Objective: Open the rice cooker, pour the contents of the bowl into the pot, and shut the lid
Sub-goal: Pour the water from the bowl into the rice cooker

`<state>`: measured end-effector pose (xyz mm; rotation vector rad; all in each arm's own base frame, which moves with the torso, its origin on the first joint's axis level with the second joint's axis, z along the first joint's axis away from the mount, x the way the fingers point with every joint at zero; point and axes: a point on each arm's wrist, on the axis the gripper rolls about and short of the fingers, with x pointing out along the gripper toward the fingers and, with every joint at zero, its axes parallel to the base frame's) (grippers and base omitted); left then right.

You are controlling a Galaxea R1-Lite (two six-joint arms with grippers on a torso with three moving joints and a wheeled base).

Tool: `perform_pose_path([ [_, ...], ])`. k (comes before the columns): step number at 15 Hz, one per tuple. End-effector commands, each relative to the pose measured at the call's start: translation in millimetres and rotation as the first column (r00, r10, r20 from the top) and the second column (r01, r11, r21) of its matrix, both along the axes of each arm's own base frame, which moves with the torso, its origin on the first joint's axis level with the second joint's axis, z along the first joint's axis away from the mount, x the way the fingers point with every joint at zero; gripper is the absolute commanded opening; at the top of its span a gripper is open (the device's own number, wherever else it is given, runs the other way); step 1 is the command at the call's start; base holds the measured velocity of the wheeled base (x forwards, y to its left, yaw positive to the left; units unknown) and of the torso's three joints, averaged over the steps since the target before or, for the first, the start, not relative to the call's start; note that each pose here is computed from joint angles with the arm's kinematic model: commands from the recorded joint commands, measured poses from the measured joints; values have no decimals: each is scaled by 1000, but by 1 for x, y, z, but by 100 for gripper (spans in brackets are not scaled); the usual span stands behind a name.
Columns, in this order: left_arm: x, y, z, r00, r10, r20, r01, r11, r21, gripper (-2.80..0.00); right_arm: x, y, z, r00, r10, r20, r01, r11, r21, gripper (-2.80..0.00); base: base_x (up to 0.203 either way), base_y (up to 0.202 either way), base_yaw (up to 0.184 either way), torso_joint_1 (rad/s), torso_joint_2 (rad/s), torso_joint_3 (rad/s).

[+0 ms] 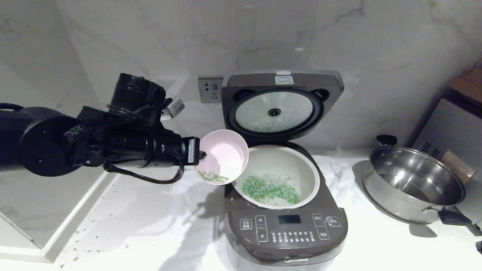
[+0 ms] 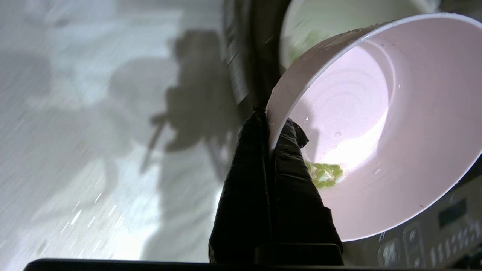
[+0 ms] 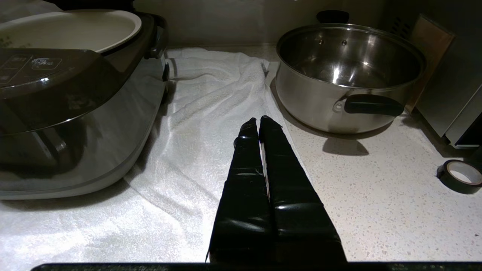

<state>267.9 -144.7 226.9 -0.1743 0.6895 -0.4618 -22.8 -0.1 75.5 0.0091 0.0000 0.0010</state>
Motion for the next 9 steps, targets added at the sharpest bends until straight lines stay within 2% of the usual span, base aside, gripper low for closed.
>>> perform_pose_path([
  [1,-11,23,14,996,44,-80,-40,998,54,-280,0,0,0,1000,1,-2,-1,1000,0,-280,0,0,0,0,0,0],
  [4,-18,50,10,973,112,-201,-86,987,136,-280,0,0,0,1000,1,-2,-1,1000,0,-280,0,0,0,0,0,0],
  [9,-17,98,-7,926,263,-270,-213,957,198,-280,0,0,0,1000,1,-2,-1,1000,0,-280,0,0,0,0,0,0],
])
